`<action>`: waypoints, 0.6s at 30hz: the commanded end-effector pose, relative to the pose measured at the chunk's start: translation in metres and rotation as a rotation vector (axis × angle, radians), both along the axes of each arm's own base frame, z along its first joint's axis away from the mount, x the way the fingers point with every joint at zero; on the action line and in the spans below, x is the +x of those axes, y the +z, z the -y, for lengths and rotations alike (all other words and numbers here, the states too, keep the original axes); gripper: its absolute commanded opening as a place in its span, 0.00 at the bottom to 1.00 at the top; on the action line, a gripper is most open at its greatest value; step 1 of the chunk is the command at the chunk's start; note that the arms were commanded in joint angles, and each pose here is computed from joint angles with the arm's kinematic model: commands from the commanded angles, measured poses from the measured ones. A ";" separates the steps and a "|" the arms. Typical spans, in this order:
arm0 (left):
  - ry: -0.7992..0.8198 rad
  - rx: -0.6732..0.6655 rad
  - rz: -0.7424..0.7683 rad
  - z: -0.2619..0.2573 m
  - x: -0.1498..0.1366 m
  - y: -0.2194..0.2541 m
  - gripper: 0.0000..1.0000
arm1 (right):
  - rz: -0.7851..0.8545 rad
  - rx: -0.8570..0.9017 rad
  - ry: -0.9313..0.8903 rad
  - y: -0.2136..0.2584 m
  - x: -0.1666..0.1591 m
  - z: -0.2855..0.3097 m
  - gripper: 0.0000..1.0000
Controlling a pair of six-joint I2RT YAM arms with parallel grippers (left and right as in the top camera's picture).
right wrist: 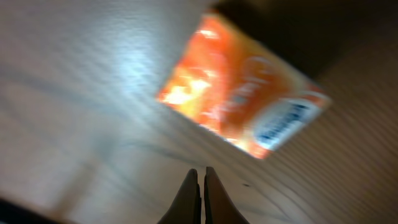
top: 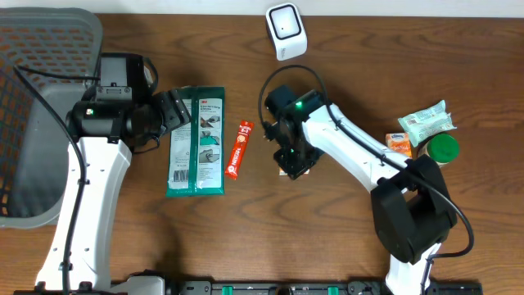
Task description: Scan the item barcode
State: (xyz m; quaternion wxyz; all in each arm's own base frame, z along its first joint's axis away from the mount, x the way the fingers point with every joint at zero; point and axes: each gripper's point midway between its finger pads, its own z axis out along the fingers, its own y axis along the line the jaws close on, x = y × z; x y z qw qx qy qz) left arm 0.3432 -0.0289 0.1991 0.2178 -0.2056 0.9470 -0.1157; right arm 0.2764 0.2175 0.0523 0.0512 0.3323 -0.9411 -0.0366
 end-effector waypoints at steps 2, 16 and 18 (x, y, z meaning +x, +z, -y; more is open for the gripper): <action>0.000 0.008 0.009 -0.002 0.001 0.004 0.80 | -0.042 0.097 0.125 0.006 -0.022 -0.026 0.01; 0.000 0.008 0.009 -0.002 0.001 0.004 0.80 | 0.195 -0.045 0.174 -0.051 0.003 -0.009 0.06; 0.000 0.008 0.009 -0.002 0.001 0.004 0.80 | 0.255 -0.054 0.170 -0.053 0.015 -0.009 0.05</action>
